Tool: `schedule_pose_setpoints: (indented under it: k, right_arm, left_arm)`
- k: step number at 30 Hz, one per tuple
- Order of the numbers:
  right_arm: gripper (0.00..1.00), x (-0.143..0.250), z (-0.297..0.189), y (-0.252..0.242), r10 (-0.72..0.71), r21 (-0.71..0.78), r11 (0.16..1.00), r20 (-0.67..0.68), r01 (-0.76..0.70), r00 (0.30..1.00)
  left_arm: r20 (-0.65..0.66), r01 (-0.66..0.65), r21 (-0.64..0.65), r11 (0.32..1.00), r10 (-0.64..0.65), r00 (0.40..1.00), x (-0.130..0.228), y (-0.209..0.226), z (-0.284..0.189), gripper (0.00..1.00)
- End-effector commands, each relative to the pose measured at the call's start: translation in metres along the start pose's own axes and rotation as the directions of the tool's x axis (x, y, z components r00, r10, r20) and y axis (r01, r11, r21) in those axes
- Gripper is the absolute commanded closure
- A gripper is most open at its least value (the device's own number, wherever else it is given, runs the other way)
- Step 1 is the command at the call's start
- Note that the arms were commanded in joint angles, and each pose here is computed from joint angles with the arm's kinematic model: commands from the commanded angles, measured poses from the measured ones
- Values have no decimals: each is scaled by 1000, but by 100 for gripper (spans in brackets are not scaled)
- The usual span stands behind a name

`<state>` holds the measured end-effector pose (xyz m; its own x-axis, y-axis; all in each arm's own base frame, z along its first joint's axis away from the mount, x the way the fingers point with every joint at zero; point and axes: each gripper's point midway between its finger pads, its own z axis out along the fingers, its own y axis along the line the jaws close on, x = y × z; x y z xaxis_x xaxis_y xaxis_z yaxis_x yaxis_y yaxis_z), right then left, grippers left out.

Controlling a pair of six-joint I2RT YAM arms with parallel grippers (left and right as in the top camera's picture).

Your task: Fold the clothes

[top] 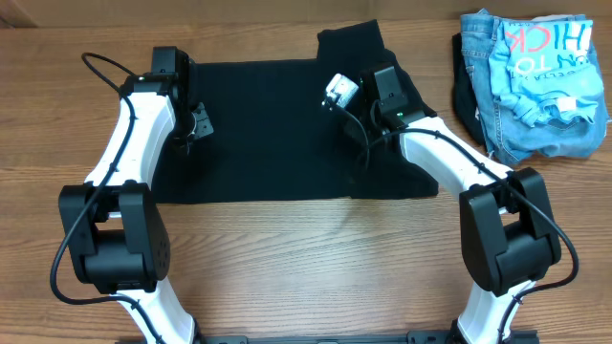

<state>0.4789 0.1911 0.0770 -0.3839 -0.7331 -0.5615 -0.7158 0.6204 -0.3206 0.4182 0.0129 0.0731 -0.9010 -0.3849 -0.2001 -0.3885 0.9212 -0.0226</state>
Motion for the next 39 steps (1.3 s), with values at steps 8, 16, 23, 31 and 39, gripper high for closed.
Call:
schedule_pose_setpoints:
  k: [8, 16, 23, 31, 39]
  right_arm:
    - [65, 21, -88, -115, 663, 154, 734, 53, -662, 747]
    - [96, 94, -86, -11, 729, 3, 622, -368, -783, 577]
    - [96, 105, -51, 13, 736, -101, 607, -302, -788, 606]
    - [96, 116, -31, 20, 745, -110, 616, -240, -780, 623]
    - [96, 109, -23, 11, 768, -111, 602, -187, -790, 612]
  left_arm:
    - [26, -16, 16, 1000, 16, 1000, -8, -5, -4, 66]
    - [47, -16, 23, 1000, 15, 999, -13, -7, -4, 93]
    - [78, -14, 36, 999, 11, 997, -21, -10, -5, 90]
    - [116, -13, 52, 999, 7, 993, -30, -14, -6, 90]
    - [116, -13, 52, 999, 7, 993, -30, -14, -6, 89]
